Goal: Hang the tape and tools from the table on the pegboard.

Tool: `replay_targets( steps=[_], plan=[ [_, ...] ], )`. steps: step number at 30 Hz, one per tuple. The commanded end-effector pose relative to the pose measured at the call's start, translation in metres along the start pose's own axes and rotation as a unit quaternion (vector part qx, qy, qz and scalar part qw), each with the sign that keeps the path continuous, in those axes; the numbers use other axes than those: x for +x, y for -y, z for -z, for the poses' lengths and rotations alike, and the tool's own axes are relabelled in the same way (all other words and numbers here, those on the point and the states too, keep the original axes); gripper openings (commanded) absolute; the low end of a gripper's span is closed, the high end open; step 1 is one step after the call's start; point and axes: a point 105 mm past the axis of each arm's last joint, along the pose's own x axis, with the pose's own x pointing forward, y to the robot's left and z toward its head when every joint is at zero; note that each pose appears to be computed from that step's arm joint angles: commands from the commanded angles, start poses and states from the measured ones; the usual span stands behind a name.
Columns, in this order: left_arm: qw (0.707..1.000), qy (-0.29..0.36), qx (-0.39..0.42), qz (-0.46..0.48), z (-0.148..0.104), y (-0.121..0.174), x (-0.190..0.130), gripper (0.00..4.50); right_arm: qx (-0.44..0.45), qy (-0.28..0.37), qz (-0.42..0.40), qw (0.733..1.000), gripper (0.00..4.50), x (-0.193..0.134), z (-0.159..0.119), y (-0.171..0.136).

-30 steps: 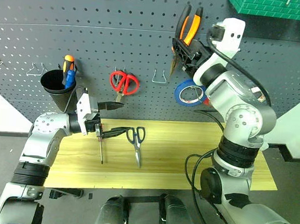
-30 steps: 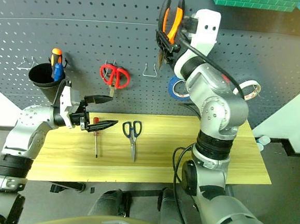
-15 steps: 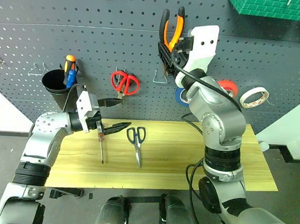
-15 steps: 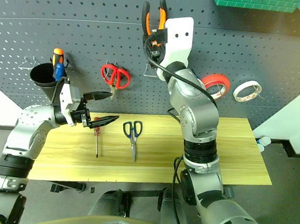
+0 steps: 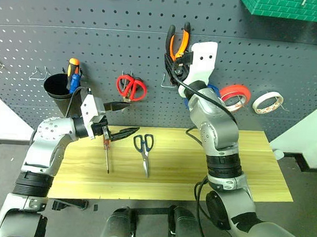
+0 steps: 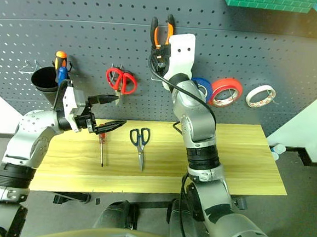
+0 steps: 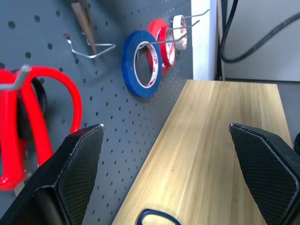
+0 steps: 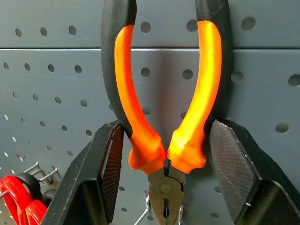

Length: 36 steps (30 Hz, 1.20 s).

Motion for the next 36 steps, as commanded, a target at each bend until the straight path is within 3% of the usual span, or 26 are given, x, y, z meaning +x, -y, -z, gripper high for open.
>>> replay_targets(
  steps=[1, 4, 11, 18, 22, 26, 36],
  plan=[
    [1.0, 0.009, 0.025, -0.006, -0.014, -0.003, -0.002, 4.5, 0.009, 0.01, 0.012, 1.0, 2.45, 0.002, 0.0, 0.004],
    [1.0, 0.005, 0.024, -0.008, -0.013, -0.003, -0.004, 4.5, 0.01, 0.007, 0.0, 1.0, 2.45, 0.0, 0.002, -0.001],
    [1.0, 0.002, 0.018, -0.01, -0.01, -0.001, -0.004, 4.5, 0.004, 0.005, -0.009, 1.0, 4.45, -0.005, -0.001, -0.004],
    [1.0, 0.008, 0.014, -0.009, -0.009, -0.001, -0.004, 4.5, 0.006, 0.049, -0.025, 0.999, 4.45, -0.017, -0.034, 0.002],
    [1.0, 0.018, 0.009, -0.008, -0.012, 0.001, -0.008, 4.5, 0.021, 0.078, -0.102, 0.992, 4.45, -0.04, -0.07, 0.001],
    [0.999, 0.03, 0.001, -0.01, -0.014, 0.005, -0.014, 4.5, 0.024, 0.063, -0.171, 0.983, 4.45, -0.061, -0.083, 0.001],
    [0.997, 0.029, -0.041, -0.063, -0.003, 0.028, -0.036, 4.5, 0.005, -0.128, -0.308, 0.943, 4.45, -0.106, -0.036, 0.026]
  ],
)
